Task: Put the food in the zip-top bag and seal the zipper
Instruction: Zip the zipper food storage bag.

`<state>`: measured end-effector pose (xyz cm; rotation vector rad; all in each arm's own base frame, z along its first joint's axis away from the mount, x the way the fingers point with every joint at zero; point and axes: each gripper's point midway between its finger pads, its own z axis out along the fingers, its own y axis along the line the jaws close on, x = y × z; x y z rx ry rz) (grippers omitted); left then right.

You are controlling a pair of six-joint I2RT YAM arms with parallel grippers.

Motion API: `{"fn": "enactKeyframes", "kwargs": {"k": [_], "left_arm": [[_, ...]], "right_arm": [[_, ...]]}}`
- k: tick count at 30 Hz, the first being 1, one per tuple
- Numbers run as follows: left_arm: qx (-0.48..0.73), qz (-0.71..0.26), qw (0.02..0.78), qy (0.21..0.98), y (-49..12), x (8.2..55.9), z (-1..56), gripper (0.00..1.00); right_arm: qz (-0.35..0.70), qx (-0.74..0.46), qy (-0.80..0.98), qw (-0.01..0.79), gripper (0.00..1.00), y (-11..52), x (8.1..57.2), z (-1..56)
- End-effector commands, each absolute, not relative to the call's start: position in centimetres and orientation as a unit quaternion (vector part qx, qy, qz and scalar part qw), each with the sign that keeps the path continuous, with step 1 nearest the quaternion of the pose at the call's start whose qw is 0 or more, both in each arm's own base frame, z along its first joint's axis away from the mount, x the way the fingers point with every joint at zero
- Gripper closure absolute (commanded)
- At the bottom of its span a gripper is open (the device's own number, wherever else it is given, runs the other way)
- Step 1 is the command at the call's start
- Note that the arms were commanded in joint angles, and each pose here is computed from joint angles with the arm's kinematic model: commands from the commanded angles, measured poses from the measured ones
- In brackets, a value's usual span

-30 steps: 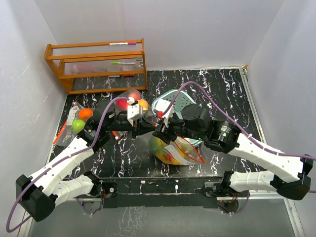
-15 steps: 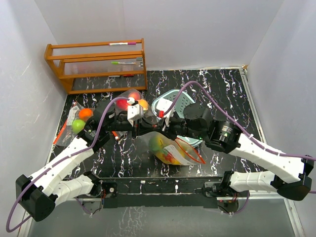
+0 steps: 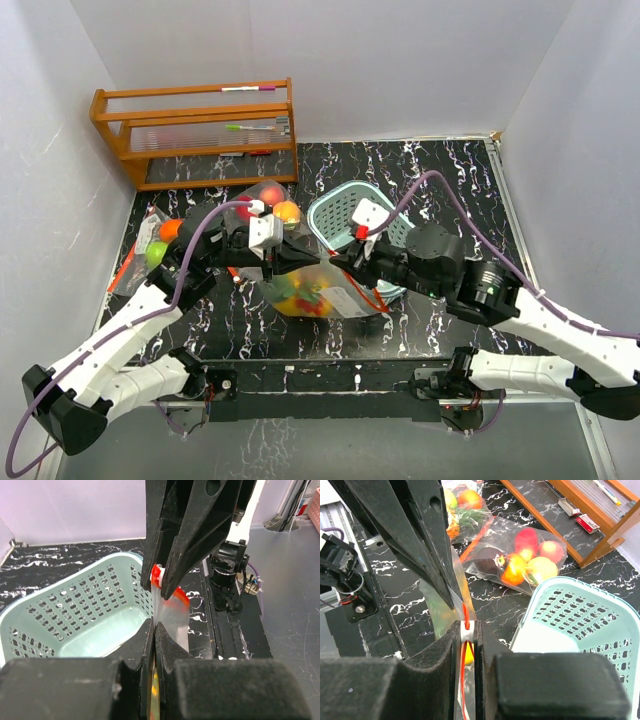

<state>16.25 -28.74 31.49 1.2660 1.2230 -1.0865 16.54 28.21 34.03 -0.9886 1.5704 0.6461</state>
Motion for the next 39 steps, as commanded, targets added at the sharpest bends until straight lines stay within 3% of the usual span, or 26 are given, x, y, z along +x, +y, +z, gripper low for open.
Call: {"fn": "enactKeyframes", "kwargs": {"k": [1,8,19,25,29,39], "left_arm": [[0.518,-0.438,0.545,0.493,-27.9,16.4,34.0,1.00],[0.515,-0.457,0.543,0.481,-28.5,16.4,34.7,1.00],[0.559,-0.510,0.454,0.470,-29.9,15.0,30.8,1.00],[0.564,-0.515,0.462,0.451,-30.1,15.0,31.6,0.86],[0.569,-0.516,0.458,0.447,-30.2,15.0,31.8,0.85],[0.577,-0.505,0.474,0.433,-29.6,14.4,31.9,0.49]], "right_arm": [[0.259,-0.365,0.673,0.589,0.92,24.7,16.8,36.0],[0.277,-0.366,0.690,0.560,0.92,25.2,16.1,33.8],[0.299,-0.404,0.675,0.541,0.92,28.0,15.9,33.8],[0.299,-0.422,0.665,0.539,0.92,29.5,16.3,34.5],[0.298,-0.427,0.663,0.539,0.92,29.8,16.4,34.7],[0.303,-0.418,0.651,0.556,0.92,28.7,16.0,36.7]]}}
